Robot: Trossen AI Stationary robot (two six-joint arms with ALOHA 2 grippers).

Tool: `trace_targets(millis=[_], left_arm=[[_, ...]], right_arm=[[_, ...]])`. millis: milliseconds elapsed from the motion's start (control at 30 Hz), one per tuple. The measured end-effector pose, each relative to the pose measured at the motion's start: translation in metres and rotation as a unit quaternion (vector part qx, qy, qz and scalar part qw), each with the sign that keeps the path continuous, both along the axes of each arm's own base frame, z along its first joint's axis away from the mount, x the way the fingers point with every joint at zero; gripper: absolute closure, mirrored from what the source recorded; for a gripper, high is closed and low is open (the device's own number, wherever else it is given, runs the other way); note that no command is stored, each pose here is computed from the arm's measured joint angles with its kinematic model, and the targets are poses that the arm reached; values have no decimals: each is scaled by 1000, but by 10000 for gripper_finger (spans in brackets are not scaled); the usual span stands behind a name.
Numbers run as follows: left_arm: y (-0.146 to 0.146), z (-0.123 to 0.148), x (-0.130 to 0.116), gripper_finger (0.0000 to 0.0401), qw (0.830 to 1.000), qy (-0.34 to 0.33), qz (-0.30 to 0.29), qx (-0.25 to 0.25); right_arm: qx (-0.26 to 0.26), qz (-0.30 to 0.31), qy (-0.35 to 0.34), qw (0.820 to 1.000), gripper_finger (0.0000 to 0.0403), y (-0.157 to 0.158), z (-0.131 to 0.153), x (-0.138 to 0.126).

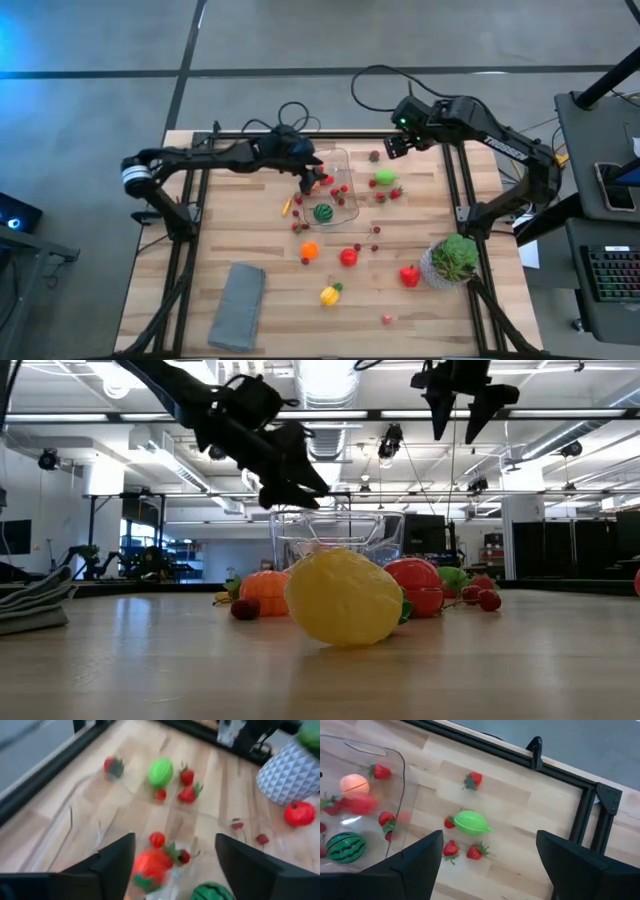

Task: Pick and placing Produce into tupperware
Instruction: Put the red strawberry into the transparent container

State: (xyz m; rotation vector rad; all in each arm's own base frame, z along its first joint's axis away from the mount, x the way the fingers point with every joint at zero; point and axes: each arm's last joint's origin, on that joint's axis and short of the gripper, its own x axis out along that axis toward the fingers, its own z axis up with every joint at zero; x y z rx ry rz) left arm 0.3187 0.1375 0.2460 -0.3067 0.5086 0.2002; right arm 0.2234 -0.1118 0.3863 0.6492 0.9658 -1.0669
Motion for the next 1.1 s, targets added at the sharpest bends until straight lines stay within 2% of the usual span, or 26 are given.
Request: trace_targets(millis=[133,267,400,500,667,833,1100], left_arm=[[1,1,2,91,998,56,1,-25],[-4,20,-9,64,998,65,-1,-26],[-14,46,-26,61,999,37,-2,-15],[-20,60,-42,61,999,31,10,-5],[-30,78,-69,60,999,12,48,10],[-40,80,-89,60,997,-5,70,-7],[-47,69,-106,60,996,-3,88,-18]], right_arm=[[4,-10,10,1000,79,-10,-7,7],[23,-40,23,999,74,-37,-23,14],[91,-49,6,995,76,-83,-53,24],[132,-47,11,990,81,-115,-85,35],[196,-43,59,978,92,-143,-143,50],[212,-39,79,973,102,-158,-189,67],[223,-74,84,968,104,-171,-217,71]])
